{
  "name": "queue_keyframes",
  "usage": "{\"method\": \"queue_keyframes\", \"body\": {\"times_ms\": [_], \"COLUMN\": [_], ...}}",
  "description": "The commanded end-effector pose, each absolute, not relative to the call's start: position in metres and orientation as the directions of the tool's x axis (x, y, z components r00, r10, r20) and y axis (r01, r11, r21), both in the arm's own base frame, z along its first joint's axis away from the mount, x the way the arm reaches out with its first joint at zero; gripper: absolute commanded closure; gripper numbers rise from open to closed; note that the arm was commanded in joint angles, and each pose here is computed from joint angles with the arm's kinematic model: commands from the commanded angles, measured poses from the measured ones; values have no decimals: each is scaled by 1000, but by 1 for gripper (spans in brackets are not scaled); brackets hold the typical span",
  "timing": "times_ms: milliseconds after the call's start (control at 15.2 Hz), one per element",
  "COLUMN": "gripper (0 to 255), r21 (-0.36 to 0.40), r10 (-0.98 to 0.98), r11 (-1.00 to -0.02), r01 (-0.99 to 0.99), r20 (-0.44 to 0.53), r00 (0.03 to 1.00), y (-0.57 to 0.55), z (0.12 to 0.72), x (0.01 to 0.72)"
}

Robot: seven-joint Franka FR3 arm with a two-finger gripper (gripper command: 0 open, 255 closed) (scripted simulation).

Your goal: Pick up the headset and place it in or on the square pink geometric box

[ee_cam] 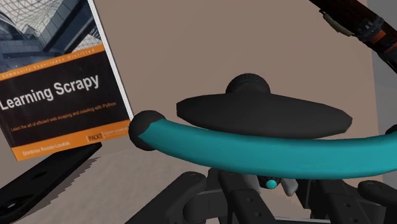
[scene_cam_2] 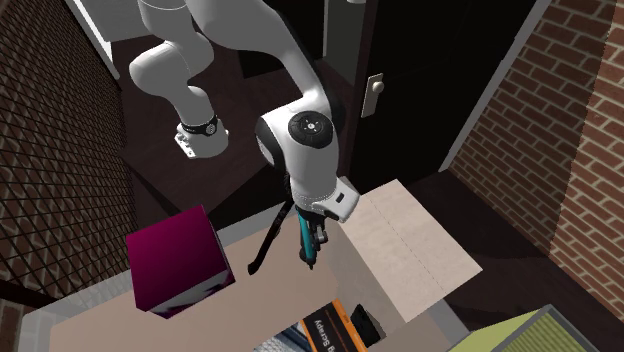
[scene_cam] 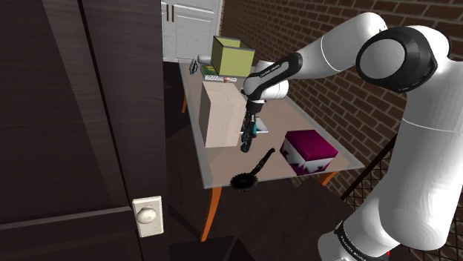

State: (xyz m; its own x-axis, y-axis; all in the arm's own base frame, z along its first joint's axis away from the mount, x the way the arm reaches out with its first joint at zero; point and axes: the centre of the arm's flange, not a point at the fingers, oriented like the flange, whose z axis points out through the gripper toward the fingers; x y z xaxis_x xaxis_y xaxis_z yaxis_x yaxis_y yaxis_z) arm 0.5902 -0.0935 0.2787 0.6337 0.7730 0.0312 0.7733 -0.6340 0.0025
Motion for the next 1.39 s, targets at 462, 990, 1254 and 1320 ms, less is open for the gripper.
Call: {"method": "queue_keyframes", "body": {"times_ms": [462, 990, 1254, 1320], "gripper": [255, 255, 255, 255], "r21": [-5, -5, -5, -5], "r10": [773, 773, 773, 773], "r11": [-634, -634, -634, -634], "r01": [774, 774, 774, 774], "r20": [25, 25, 25, 25], "r00": [634, 634, 634, 634], "y": [-92, -92, -92, -92], "z": [274, 316, 337, 343], "x": [590, 590, 590, 590]}}
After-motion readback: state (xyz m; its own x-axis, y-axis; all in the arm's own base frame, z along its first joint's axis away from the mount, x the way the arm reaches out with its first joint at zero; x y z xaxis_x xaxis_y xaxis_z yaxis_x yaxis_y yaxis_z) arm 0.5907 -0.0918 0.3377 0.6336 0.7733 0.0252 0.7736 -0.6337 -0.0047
